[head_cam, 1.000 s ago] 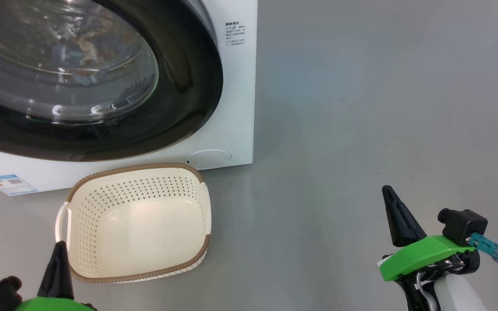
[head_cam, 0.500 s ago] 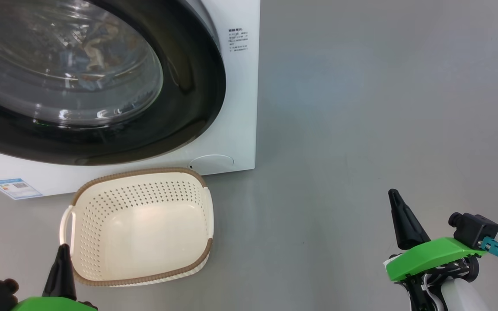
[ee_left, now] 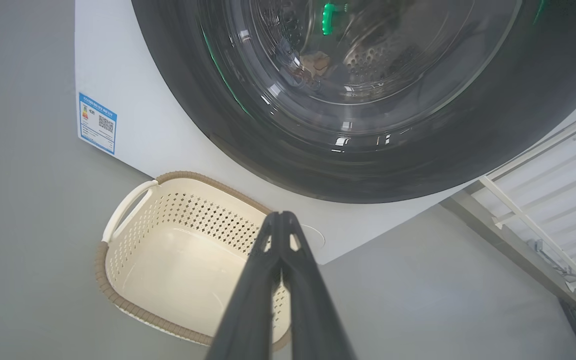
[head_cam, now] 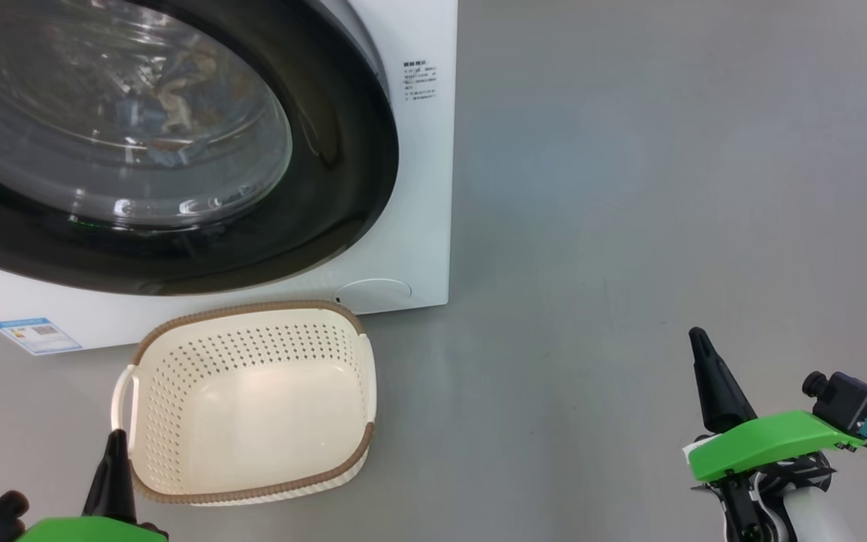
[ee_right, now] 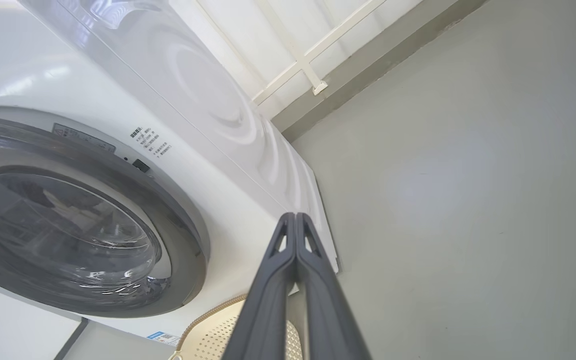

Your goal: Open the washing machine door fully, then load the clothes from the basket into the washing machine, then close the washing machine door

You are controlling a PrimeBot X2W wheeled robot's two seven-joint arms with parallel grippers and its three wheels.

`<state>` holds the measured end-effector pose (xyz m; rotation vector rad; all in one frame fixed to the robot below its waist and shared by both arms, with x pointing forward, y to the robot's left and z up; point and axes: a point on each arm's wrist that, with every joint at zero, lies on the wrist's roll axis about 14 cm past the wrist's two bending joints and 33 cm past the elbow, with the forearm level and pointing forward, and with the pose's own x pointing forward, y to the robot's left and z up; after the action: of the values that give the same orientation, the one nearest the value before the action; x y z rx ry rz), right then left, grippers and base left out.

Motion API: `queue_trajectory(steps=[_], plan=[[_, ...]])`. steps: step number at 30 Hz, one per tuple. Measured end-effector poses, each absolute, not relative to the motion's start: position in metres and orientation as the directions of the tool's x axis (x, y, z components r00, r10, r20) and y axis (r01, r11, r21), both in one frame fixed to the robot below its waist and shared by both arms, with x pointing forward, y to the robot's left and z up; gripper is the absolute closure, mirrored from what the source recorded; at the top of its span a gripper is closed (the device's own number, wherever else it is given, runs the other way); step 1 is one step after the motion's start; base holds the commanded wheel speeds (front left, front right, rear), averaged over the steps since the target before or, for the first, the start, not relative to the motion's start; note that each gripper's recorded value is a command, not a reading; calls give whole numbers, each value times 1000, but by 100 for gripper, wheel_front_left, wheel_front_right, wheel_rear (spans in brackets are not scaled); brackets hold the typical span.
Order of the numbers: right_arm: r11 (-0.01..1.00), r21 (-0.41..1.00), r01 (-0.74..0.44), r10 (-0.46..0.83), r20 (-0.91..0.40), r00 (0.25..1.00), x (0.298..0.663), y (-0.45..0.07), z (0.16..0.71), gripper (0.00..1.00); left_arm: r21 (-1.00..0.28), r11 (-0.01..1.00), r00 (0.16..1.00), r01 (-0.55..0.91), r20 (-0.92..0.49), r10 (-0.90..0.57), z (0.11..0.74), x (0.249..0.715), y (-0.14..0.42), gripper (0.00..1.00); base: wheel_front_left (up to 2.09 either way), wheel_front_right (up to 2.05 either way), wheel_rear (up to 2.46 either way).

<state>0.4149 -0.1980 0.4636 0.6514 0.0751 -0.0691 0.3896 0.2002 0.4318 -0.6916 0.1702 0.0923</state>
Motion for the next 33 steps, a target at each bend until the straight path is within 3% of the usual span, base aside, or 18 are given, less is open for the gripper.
queue_trajectory(steps=[33], plan=[[525, 843, 118, -57, -104, 993, 403, -204, 471, 100, -845, 507, 983, -169, -181, 28, 445, 384, 198, 100, 0, 0, 0]])
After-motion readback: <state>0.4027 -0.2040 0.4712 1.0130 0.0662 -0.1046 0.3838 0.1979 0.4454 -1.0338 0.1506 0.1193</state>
